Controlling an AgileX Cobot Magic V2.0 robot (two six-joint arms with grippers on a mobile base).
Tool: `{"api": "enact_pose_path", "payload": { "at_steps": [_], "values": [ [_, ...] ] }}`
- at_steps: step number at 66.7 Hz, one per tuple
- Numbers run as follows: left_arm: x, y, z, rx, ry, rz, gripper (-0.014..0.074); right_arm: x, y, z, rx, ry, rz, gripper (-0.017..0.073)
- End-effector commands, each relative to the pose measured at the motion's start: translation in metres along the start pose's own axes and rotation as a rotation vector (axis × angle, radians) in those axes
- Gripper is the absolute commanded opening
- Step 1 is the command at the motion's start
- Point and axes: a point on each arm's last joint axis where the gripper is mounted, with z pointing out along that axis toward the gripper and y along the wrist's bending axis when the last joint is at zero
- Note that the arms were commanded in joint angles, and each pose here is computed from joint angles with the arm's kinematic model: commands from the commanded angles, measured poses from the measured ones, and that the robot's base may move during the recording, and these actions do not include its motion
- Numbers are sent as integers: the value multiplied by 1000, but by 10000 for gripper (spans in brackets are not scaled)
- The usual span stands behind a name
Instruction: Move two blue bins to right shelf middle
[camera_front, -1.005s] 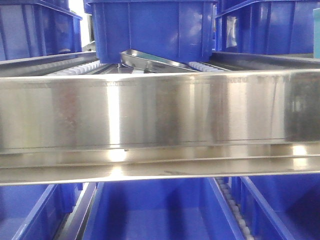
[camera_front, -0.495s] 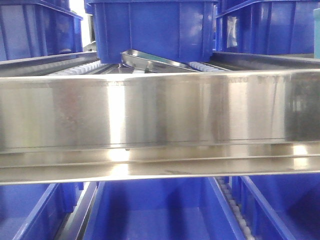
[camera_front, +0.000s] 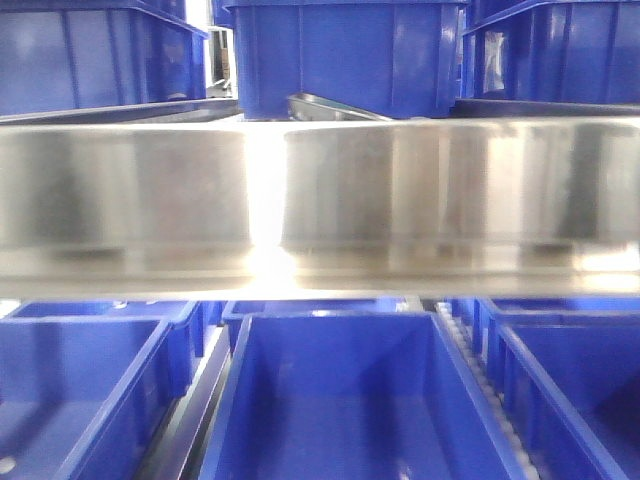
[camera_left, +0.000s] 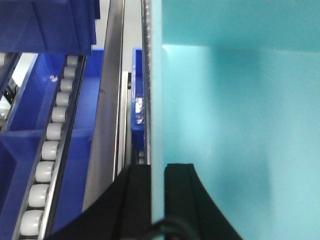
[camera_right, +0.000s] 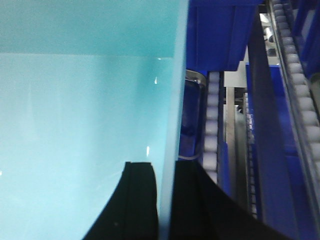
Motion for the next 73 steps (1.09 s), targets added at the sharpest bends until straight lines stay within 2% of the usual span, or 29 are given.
{"api": "enact_pose_path", "payload": {
  "at_steps": [1, 30, 73],
  "values": [
    [-11, -3, 0, 24, -109, 16, -111, -8, 0, -10, -15, -70, -6, -154],
    [-25, -9, 0, 84, -263, 21, -111, -8, 0, -10, -15, -70, -6, -154],
    [-25, -9, 0, 85, -266, 21, -111, -8, 0, -10, -15, -70, -6, -154]
  ]
}}
